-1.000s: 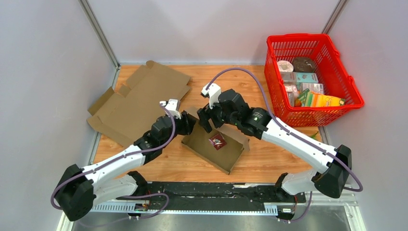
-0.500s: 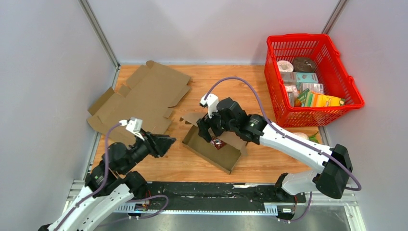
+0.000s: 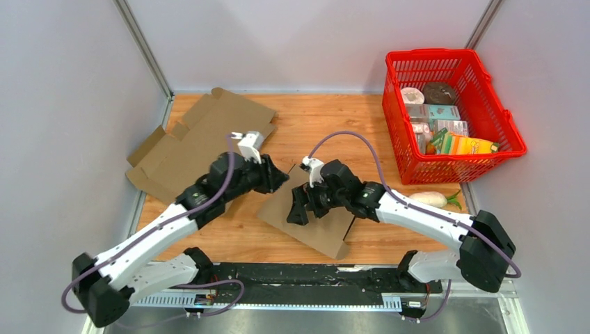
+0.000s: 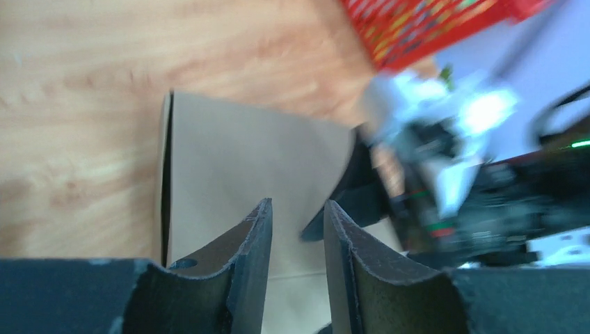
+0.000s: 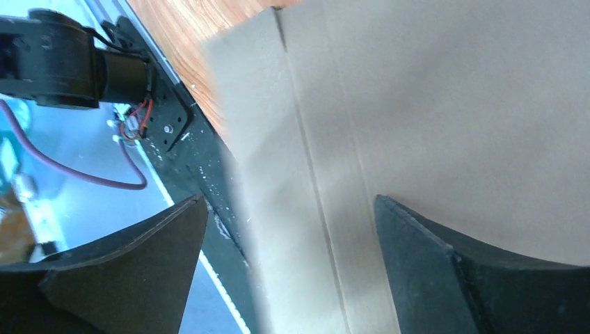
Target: Fold the paper box
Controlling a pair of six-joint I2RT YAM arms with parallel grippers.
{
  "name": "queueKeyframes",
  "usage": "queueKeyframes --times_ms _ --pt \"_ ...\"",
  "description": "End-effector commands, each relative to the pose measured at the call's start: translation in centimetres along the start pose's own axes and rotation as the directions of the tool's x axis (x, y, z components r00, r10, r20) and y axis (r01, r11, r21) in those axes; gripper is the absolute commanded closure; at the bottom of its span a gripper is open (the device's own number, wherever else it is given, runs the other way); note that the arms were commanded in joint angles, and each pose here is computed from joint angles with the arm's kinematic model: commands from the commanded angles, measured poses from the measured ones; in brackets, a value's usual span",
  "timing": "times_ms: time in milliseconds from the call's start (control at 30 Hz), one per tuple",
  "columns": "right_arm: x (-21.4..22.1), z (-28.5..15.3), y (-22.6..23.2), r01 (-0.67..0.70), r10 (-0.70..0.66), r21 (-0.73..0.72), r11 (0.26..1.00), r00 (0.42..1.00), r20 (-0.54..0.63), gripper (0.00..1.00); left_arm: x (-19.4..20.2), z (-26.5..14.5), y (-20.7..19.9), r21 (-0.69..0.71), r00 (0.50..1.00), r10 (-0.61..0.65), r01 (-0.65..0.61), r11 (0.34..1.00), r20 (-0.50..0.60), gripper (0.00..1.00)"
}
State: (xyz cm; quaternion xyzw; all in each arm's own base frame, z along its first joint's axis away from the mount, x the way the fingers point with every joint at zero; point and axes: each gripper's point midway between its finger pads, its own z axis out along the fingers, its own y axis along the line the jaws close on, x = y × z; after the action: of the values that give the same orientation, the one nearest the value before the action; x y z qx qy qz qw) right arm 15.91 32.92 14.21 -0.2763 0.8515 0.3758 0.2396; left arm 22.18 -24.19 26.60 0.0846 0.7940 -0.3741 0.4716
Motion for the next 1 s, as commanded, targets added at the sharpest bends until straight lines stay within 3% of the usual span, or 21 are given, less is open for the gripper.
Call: queueKeyframes --times_ms 0,167,400,633,800,900,967 --pt "-0.7 -1.7 1.1 -0.191 0.198 -0.128 0.973 0.980 0.038 0.08 5.0 3.4 0.3 0.078 0.991 -0.040 0.050 0.996 -0.125 0.62" --pt "1.0 -4.6 -0.3 -0.219 0.222 -0.042 0.975 0.973 0.069 0.13 9.9 4.3 3.2 0.017 0.974 -0.077 0.083 0.996 -0.215 0.67" --pt "5.4 -6.6 -3.7 -0.296 0.288 0.075 0.952 0.953 0.096 0.30 13.2 4.3 5.8 -0.053 0.963 -0.100 0.089 0.995 -0.251 0.67" --pt "9.7 -6.4 -7.4 -0.400 0.383 0.169 0.901 0.916 0.123 0.30 15.4 4.3 8.3 -0.132 0.959 -0.121 0.090 0.987 -0.257 0.66" --pt "9.4 -7.7 -8.1 -0.429 0.399 0.200 0.881 0.900 0.174 0.30 14.6 4.0 7.5 -0.107 0.960 -0.101 0.075 0.991 -0.259 0.66" --pt "8.0 -9.6 -8.4 -0.446 0.397 0.244 0.861 0.890 0.223 0.25 12.1 3.0 6.5 -0.091 0.973 -0.057 0.037 0.995 -0.224 0.59" --pt "7.4 -11.1 -9.0 -0.466 0.401 0.289 0.836 0.879 0.256 0.21 9.1 2.6 6.0 -0.086 0.984 -0.014 -0.001 0.996 -0.178 0.49"
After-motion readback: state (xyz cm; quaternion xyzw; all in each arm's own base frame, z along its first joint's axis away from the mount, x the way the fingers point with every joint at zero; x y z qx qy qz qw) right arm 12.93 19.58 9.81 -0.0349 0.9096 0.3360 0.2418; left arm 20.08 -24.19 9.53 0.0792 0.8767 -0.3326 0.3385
